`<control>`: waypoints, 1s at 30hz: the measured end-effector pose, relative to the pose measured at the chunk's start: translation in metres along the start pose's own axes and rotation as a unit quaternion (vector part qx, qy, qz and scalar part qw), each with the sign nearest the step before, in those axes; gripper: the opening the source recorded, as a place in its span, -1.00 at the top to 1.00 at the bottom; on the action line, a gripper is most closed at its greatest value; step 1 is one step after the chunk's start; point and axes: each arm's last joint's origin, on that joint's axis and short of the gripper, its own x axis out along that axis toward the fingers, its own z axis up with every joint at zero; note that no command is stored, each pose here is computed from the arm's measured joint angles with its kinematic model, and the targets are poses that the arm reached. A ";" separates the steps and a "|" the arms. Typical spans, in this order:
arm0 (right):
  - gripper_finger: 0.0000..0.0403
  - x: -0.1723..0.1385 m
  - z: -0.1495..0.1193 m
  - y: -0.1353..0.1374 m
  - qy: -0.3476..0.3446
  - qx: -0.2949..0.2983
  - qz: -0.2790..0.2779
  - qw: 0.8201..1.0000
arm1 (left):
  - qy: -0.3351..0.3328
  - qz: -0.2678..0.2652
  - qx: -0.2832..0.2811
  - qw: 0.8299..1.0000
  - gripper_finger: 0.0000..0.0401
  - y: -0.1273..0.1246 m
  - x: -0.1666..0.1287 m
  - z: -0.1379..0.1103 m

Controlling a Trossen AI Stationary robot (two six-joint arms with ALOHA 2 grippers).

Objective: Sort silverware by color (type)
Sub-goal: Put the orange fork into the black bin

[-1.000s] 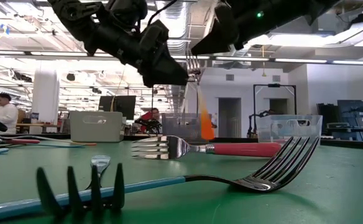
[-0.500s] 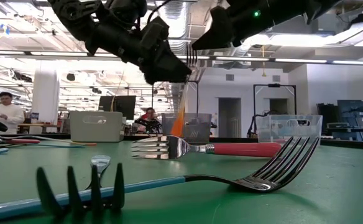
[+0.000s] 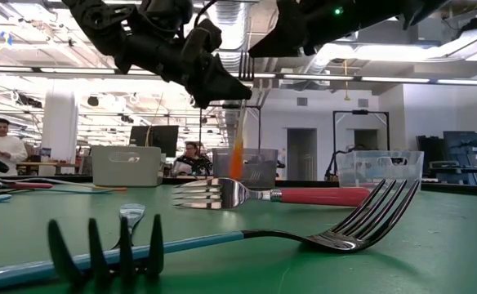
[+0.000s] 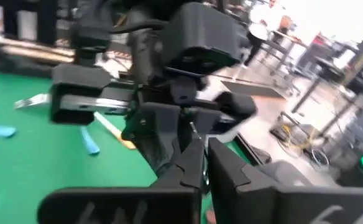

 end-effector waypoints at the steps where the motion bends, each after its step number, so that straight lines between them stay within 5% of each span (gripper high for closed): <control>1: 0.77 0.000 0.000 -0.001 0.002 0.013 -0.015 1.000 | -0.002 0.011 -0.005 1.000 0.95 0.007 -0.001 0.001; 6: 0.55 0.000 -0.001 -0.005 0.009 0.097 -0.086 0.992 | 0.014 0.095 -0.066 0.993 1.00 0.066 -0.010 0.019; 15: 0.35 0.000 -0.004 -0.005 0.021 0.125 -0.084 0.988 | 0.042 0.149 -0.162 0.974 1.00 0.150 -0.027 0.070; 20: 0.34 -0.001 -0.011 -0.002 0.048 0.117 -0.079 0.989 | 0.063 0.132 -0.170 0.974 1.00 0.158 -0.021 0.075; 30: 0.33 -0.004 -0.023 0.001 0.096 0.125 -0.077 0.984 | 0.136 0.107 -0.176 0.969 1.00 0.129 0.004 0.052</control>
